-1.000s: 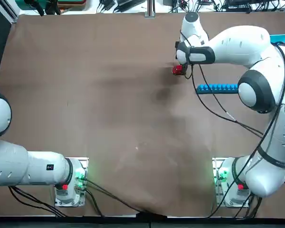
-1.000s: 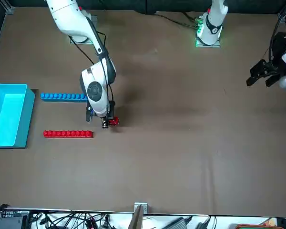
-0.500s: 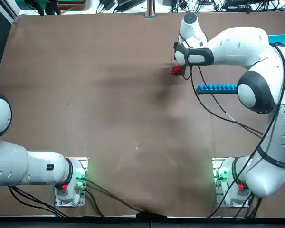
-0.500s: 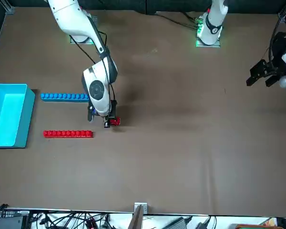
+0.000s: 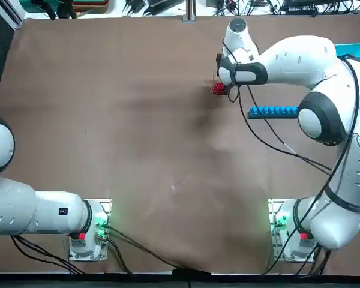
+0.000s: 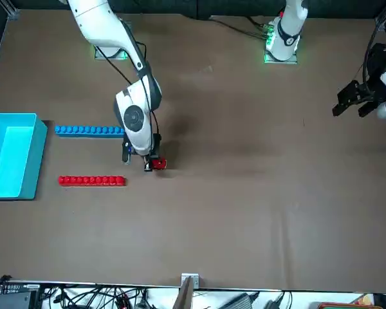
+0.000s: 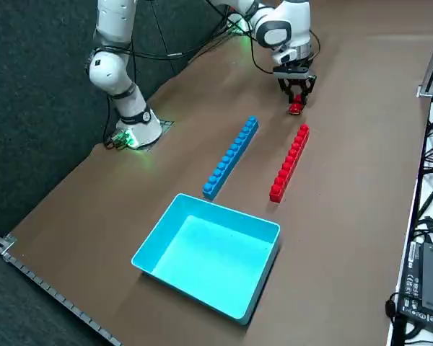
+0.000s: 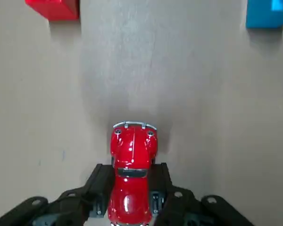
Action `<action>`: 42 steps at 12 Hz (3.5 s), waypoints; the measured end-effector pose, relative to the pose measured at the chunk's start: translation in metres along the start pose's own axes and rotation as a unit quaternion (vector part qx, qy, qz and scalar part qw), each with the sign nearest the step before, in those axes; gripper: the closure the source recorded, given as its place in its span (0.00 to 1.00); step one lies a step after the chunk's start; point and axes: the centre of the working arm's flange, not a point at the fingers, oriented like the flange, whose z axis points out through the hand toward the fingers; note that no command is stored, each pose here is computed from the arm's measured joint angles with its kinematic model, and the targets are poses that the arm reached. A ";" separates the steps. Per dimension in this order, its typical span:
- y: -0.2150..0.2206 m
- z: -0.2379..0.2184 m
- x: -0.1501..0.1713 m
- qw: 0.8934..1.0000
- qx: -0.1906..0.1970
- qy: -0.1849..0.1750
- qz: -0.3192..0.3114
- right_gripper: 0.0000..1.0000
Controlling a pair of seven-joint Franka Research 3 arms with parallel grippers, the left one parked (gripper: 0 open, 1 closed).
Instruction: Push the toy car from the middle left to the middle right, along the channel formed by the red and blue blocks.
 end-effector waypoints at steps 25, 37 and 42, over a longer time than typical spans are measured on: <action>0.010 -0.002 -0.093 0.998 0.018 -0.064 0.018 0.57; -0.014 -0.048 -0.084 0.998 0.022 -0.056 0.037 0.00; -0.039 -0.101 -0.055 0.998 0.013 -0.038 0.039 0.00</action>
